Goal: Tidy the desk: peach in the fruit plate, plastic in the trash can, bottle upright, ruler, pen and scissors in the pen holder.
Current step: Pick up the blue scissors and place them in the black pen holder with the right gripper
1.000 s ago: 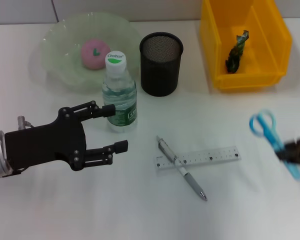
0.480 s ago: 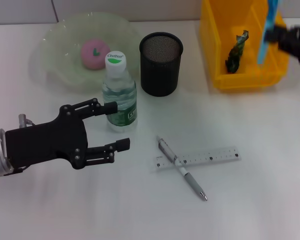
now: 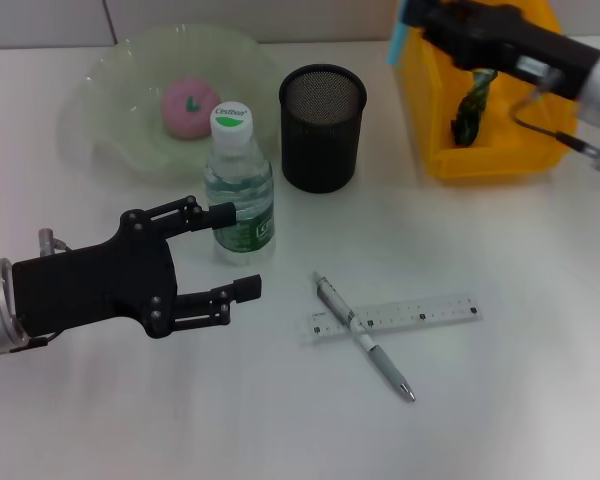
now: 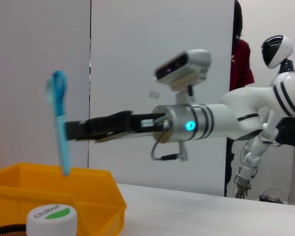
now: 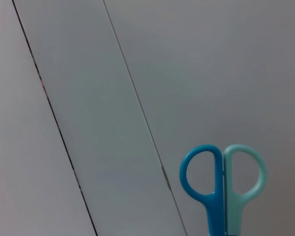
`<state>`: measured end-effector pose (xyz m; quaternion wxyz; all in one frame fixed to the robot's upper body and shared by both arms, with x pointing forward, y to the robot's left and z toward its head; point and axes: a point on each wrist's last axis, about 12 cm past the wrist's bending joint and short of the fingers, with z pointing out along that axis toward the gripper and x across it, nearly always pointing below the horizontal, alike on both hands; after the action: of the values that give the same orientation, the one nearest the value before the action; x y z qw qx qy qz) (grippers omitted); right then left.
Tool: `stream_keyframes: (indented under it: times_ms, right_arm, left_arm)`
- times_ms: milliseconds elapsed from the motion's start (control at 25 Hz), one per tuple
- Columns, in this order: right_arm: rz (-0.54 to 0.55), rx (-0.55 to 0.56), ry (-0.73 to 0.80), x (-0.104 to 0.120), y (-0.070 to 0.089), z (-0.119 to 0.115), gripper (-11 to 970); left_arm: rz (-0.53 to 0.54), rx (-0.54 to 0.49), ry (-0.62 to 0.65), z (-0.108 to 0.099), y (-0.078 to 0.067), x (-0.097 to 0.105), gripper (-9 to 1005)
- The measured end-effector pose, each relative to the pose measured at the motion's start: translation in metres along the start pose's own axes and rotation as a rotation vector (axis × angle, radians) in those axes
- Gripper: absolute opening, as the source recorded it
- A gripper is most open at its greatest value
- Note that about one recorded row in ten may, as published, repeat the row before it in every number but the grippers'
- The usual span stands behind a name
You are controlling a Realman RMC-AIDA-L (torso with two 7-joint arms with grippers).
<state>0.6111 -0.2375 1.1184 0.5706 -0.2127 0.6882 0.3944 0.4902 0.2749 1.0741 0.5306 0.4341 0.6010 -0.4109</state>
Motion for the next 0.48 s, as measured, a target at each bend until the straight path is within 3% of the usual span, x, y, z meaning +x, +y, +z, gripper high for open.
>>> stream_keyframes:
  times_ms: [40, 160, 480]
  right_arm:
    - [-0.005, 0.001, 0.028, 0.001, 0.002, 0.016, 205]
    - [-0.01, 0.002, 0.076, 0.004, 0.006, 0.034, 207]
    - [-0.012, 0.002, 0.161, 0.009, 0.012, 0.056, 212]
  left_arm:
    - [0.0, 0.0, 0.0, 0.0, 0.0, 0.0, 799]
    - [0.001, -0.002, -0.001, -0.001, -0.001, 0.001, 799]
    - [-0.001, 0.0, -0.006, -0.001, -0.003, 0.003, 799]
